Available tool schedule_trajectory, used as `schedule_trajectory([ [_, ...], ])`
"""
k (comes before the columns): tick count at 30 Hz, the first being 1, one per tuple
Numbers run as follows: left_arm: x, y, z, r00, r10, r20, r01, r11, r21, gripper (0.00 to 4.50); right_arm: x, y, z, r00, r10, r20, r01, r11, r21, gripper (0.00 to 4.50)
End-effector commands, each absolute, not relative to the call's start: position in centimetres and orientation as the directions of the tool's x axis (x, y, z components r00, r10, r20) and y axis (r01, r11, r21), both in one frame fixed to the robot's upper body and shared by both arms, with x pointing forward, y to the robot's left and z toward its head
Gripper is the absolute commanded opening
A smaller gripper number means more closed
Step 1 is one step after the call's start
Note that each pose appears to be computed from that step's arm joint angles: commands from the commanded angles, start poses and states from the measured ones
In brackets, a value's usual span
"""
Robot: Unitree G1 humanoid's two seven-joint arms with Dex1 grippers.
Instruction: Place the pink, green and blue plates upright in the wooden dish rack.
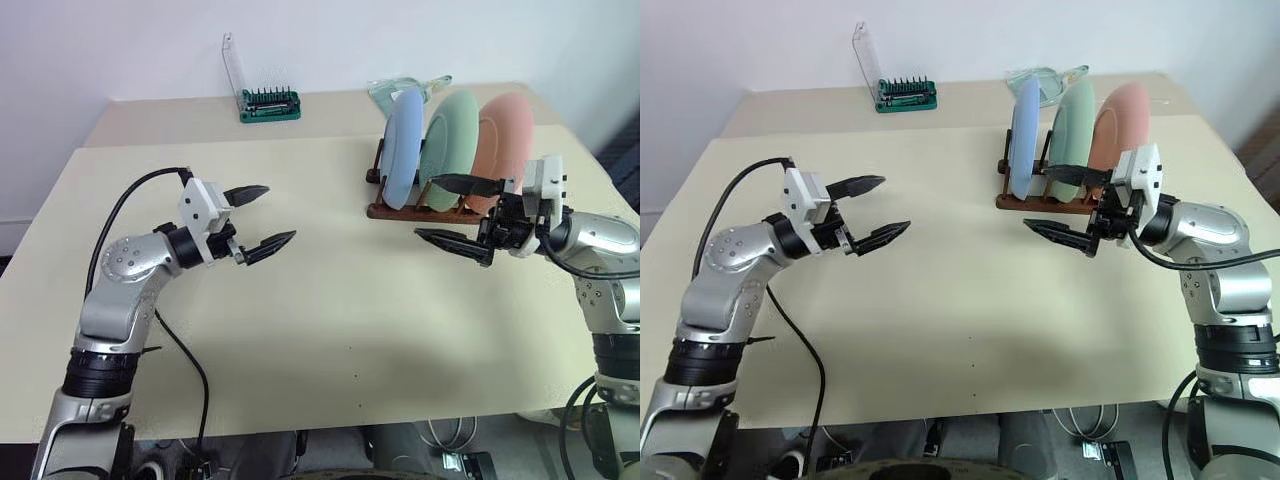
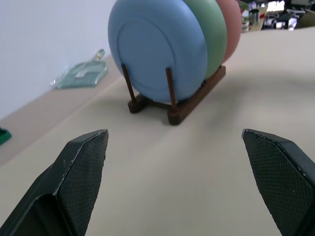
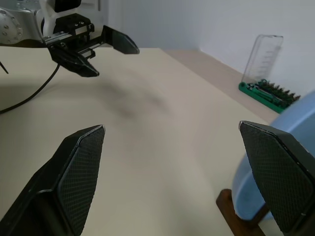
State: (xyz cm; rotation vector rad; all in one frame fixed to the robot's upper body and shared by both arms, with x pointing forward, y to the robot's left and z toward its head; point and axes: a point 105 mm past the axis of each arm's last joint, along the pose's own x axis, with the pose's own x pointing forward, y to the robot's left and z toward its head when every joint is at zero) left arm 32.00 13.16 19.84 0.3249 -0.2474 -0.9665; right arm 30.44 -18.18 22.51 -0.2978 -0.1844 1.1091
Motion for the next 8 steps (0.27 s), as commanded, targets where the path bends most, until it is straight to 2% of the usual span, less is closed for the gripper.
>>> schedule_trajectory([
  [1, 32.0, 12.7, 20.1, 0.526, -0.847, 0.083, 0.753, 0.509, 0.417, 4.5, 30.0, -19.2, 24.5, 0.456, 0.89, -0.009, -0.818, 0.415, -0.399, 4.46],
  [5, 32.3, 12.8, 19.6, 0.53, -0.843, 0.089, 0.746, 0.513, 0.424, 4.5, 30.6, -19.3, 25.5, 0.454, 0.891, -0.027, -0.812, 0.401, -0.424, 4.46],
  [8, 32.3, 12.9, 19.8, 0.541, -0.835, 0.095, 0.735, 0.525, 0.429, 4.5, 31.2, -18.5, 25.1, 0.433, 0.901, -0.039, -0.818, 0.374, -0.436, 4.46],
])
